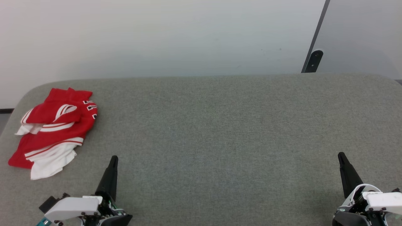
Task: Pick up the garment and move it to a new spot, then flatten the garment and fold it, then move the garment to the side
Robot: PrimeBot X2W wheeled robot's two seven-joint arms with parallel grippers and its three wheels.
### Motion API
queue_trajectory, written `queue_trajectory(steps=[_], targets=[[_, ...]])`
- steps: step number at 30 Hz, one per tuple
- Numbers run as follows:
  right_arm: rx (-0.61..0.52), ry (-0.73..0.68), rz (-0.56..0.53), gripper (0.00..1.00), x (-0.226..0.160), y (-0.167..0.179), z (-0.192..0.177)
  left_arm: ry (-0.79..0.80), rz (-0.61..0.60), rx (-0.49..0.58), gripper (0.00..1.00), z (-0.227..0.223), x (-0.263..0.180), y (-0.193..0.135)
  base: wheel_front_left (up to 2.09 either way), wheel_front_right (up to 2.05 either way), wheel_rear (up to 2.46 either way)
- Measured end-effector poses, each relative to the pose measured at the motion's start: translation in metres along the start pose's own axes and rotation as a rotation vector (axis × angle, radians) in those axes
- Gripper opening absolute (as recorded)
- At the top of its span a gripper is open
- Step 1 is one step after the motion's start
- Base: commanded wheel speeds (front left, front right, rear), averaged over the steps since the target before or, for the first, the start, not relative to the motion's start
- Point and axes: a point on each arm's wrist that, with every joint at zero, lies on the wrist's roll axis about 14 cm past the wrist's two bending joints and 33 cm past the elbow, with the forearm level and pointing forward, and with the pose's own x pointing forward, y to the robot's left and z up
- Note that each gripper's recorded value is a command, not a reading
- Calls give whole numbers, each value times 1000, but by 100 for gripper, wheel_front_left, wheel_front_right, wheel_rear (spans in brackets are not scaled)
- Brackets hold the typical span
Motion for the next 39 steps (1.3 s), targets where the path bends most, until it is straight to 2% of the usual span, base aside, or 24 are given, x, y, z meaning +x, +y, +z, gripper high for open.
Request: queue_trajectory(steps=[5,6,11,20,29,39], targets=[[0,0,0,0,0,0,0,0,0,0,0,0,0,0,0,0,0],[1,0,-9,100,-1,-3,0,0,10,-1,100,0,-1,3,0,0,0],[9,-4,-81,100,-13,-28,0,-4,90,-14,100,-3,-15,30,0,0,0],[-42,-15,-75,100,-21,-26,4,-9,85,68,100,-7,-19,28,0,0,0],[-206,-7,-73,100,-26,-23,9,21,127,260,100,-19,-24,31,0,0,0],[-484,28,-64,100,-28,-21,12,50,172,505,100,-31,-31,37,0,0,0]])
